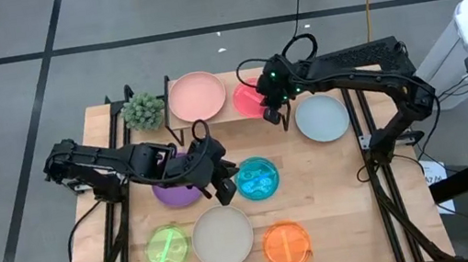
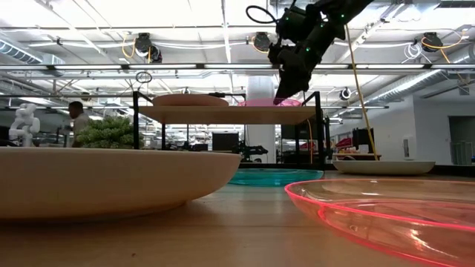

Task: Place and stack plates onto a shelf
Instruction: Put the small pink plate on the shelf

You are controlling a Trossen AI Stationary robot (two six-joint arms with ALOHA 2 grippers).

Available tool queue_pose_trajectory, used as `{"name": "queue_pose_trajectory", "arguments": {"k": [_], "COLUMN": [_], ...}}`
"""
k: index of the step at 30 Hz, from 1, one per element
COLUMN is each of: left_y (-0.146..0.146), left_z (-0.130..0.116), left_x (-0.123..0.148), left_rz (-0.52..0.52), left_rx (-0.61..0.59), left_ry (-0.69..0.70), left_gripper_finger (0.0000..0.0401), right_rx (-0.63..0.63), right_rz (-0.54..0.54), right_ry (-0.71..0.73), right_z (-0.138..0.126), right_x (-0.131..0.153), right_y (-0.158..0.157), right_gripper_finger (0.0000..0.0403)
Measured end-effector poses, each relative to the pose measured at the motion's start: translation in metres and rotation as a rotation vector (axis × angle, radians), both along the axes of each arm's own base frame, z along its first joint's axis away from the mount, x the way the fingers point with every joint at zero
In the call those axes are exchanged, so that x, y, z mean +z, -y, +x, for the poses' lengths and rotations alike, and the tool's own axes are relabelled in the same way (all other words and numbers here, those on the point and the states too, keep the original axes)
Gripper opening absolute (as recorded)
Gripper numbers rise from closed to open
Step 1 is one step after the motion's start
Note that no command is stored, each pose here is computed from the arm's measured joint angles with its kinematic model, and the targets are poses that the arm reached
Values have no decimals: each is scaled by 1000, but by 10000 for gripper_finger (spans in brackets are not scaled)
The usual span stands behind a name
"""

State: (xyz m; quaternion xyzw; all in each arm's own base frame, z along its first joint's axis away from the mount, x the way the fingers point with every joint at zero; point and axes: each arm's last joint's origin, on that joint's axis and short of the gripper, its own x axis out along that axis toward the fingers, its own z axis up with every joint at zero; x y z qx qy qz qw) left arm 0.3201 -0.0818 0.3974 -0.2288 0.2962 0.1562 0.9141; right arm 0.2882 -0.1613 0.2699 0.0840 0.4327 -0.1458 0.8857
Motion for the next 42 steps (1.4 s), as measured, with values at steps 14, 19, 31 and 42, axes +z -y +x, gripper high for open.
{"name": "queue_pose_trajectory", "arguments": {"k": [14, 19, 31, 42], "left_y": [1, 1, 1, 0], "left_z": [2, 2, 2, 2], "left_x": [3, 3, 3, 2], "left_rz": [-20, -18, -14, -7], "left_rx": [8, 6, 3, 0], "left_ry": [37, 36, 35, 26], "left_gripper_finger": [76, 76, 76, 76], "right_rx": [-17, -31, -49, -69], "right_rz": [-35, -58, -69, -104], "right_ry": [-37, -49, -32, 74], "right_z": [4, 4, 5, -8], "right_x": [-8, -8, -8, 23], "right_y": [5, 6, 7, -1], "right_gripper_finger": [0, 0, 0, 0]}}
